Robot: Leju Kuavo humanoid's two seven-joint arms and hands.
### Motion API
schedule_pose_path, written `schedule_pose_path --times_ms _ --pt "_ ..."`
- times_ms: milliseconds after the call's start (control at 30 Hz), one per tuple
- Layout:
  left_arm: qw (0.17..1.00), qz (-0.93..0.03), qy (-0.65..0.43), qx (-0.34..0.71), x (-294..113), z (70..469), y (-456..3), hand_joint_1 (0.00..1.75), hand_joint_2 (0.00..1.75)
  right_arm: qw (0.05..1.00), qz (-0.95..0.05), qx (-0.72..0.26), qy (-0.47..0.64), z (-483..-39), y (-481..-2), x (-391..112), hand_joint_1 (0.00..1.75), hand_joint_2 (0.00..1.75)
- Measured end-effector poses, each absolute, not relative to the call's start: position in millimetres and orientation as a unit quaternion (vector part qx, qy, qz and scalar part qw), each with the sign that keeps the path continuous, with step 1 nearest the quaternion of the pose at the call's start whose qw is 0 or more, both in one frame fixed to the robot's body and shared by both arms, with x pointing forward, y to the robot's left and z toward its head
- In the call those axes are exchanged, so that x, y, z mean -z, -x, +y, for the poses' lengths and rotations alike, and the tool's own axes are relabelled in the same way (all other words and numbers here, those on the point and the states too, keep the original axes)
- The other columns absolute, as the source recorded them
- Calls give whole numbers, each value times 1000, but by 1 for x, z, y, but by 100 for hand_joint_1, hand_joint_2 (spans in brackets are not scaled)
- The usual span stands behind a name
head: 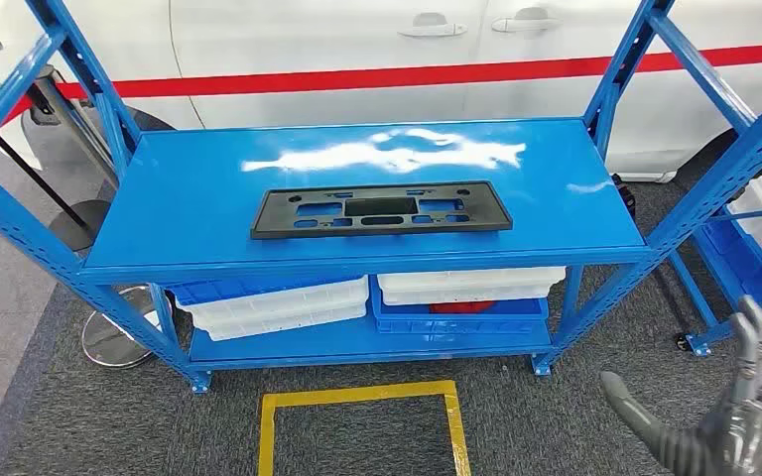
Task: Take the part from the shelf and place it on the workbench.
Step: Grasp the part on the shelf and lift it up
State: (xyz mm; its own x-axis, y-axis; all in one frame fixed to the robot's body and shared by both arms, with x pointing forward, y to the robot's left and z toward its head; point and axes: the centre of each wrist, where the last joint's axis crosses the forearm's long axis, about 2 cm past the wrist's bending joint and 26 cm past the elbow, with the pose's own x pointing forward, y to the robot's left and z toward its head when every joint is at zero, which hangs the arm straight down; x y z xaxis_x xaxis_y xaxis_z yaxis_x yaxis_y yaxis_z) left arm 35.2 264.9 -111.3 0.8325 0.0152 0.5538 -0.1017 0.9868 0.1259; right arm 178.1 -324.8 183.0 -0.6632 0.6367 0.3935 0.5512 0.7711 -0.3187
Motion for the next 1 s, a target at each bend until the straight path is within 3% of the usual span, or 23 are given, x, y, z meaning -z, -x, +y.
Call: schedule_pose_path --times_ms 333,467,667,800,1000 --pt "954 -290 -69 -28 111 259 -37 0 0 223 -909 -148 320 -281 -207 -188 0 175" --pt "955 -285 -75 -32 111 256 -36 0 0 260 -908 -151 293 -268 -211 -179 0 0" --pt "957 -274 -84 -43 110 253 -37 0 0 300 -907 -152 253 -260 -221 -172 0 0" --pt "959 -267 -85 -50 110 248 -38 0 0 304 -908 -160 241 -256 -232 -171 0 175" --pt "961 -262 -79 -51 110 244 -36 0 0 298 -893 -204 270 -242 -244 -162 0 175"
